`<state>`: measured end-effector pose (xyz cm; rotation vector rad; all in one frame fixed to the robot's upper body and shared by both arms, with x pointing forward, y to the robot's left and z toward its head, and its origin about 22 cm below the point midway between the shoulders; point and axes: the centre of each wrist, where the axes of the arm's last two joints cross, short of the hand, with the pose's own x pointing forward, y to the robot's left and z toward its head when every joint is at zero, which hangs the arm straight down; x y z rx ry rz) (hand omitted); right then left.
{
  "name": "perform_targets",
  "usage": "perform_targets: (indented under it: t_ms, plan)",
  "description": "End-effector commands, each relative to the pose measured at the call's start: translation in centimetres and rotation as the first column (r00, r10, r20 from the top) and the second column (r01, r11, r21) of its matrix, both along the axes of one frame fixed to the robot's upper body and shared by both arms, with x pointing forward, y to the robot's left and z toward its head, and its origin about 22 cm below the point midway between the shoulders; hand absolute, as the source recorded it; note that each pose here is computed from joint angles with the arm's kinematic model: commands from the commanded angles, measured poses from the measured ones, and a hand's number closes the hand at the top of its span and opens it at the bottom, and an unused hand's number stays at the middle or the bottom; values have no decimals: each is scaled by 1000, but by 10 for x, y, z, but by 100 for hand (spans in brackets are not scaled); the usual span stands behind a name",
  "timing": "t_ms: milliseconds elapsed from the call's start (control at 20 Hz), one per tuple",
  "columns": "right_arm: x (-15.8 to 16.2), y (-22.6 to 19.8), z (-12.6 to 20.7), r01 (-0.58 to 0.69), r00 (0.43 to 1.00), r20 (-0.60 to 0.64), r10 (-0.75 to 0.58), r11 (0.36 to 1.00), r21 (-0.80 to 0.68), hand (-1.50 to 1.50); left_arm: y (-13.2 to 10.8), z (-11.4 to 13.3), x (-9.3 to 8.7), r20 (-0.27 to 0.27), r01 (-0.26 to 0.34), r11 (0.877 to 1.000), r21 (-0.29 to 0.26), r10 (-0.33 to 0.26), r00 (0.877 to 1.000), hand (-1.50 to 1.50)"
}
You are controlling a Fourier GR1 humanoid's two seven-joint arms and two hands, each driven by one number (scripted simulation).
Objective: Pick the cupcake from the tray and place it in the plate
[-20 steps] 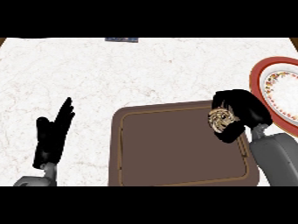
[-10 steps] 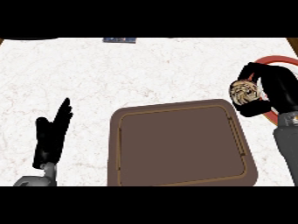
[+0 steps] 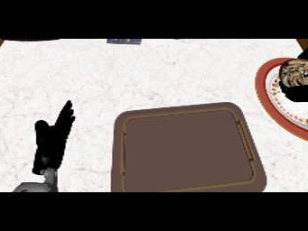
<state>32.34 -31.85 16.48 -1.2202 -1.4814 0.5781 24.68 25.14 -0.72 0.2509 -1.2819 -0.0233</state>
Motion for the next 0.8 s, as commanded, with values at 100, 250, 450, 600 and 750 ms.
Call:
perform_targets:
  t_ms: [100,250,450,600,750]
  plan:
    - [12,-53,-7,86,996,-21,-85,995,56,150,1,4,11,-4,7,1000,-9,-7,1000,0]
    - [28,-63,2,124,992,-36,-122,990,61,150,6,-5,-8,13,28,1000,-10,-28,1000,0]
    - [41,-83,-30,139,986,-99,-136,990,21,150,7,2,-4,-2,23,1000,-18,-23,1000,0]
    - [36,-97,-51,144,981,-136,-141,990,10,150,2,6,14,0,21,1000,-5,-22,1000,0]
    - [43,-112,-54,158,958,-241,-153,987,3,150,-9,12,9,8,37,999,-1,-37,999,0]
